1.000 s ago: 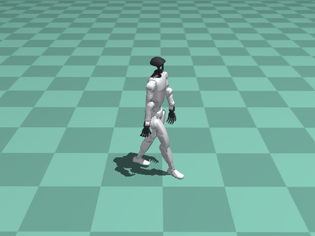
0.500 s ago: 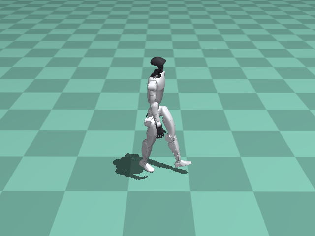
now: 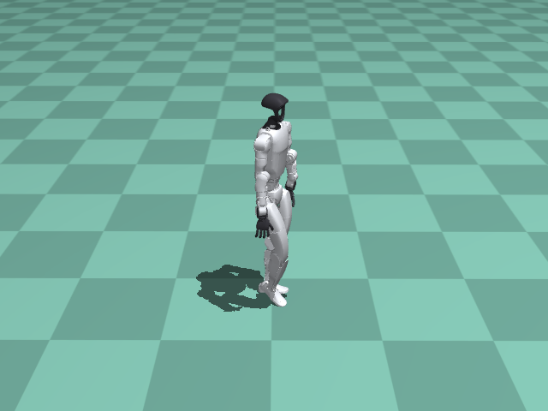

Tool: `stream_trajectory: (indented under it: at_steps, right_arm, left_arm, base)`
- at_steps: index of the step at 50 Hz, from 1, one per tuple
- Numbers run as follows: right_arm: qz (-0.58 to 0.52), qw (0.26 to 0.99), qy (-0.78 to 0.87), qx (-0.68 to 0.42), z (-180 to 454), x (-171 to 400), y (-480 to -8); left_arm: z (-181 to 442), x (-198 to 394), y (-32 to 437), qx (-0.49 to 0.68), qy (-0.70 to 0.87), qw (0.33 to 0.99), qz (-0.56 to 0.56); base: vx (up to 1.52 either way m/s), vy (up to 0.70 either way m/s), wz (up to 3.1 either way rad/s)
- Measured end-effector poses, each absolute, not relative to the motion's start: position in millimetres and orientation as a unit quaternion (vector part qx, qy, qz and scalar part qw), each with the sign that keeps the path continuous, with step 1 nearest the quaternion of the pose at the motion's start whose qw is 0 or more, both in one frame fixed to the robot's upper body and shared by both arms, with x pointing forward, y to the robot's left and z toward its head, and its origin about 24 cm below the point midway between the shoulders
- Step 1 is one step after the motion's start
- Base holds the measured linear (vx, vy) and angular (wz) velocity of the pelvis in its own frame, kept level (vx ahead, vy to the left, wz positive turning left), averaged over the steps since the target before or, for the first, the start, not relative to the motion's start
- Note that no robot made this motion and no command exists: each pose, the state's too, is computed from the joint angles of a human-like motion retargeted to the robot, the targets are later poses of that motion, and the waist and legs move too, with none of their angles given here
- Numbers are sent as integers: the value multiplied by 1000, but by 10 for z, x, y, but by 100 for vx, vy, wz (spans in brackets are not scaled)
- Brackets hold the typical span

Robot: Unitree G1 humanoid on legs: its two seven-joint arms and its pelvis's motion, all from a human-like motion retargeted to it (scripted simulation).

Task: In place motions

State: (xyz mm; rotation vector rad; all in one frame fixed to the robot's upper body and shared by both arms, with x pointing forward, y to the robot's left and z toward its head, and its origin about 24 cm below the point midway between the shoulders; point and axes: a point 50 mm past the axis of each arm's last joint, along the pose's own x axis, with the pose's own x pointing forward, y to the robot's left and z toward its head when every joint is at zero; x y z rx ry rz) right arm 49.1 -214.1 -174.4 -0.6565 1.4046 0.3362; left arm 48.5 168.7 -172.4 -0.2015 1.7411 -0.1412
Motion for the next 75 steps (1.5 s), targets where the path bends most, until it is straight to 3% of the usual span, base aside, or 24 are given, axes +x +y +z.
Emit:
stream_trajectory:
  at_steps: [6, 11, 17, 23, 35, 40, 46, 50, 57, 67, 71, 75]
  right_arm:
    - [128, 685, 671, -254, -1761, 215, -2137]
    - [134, 637, 725, -227, -1741, -74, -2191]
    - [193, 574, 777, -170, -1707, -266, -2181]
    - [151, 647, 709, -238, -1732, 136, -2279]
    - [166, 678, 637, -326, -1549, 921, -2632]
    - [173, 698, 615, -324, -1551, 1082, -2506]
    - [215, 718, 612, -251, -1688, 825, -2138]
    - [204, 731, 622, -193, -1730, 631, -2045]
    - [255, 656, 662, -258, -1724, 531, -2165]
    - [200, 690, 649, -252, -1736, 469, -2177]
    - [184, 669, 686, -220, -1741, 280, -2201]
    - [169, 632, 727, -207, -1728, 26, -2250]
  left_arm:
    - [-1668, 992, 1687, -57, 706, 701, -85]
    - [-1673, 1039, 1542, -69, 687, 715, -107]
    - [-1767, 366, 1422, -124, 741, 651, -107]
    - [-1746, -38, 1484, -133, 796, 586, -77]
    - [-1739, -330, 1432, -198, 797, 570, -21]
    - [-1672, -682, 1384, -241, 816, 525, 8]
    - [-1558, -980, 1397, -269, 849, 454, 34]
    - [-1658, -620, 1455, -254, 822, 508, 30]
    - [-1739, 172, 1506, -233, 758, 609, -4]
    - [-1577, 1298, 1725, -19, 687, 718, -115]
    - [-1544, 1457, 1694, 31, 656, 740, -146]
    - [-1624, 1241, 1623, 32, 668, 727, -154]
  base:
    - [68, 31, 110]
    - [83, 26, 74]
    - [92, 18, 74]
    - [63, 17, 210]
    - [42, 29, -121]
    - [60, 39, -30]
    - [73, 53, 18]
    - [56, 54, 63]
    - [46, 45, 31]
    - [54, 29, 113]
    - [79, 22, 75]
    - [102, 17, 44]
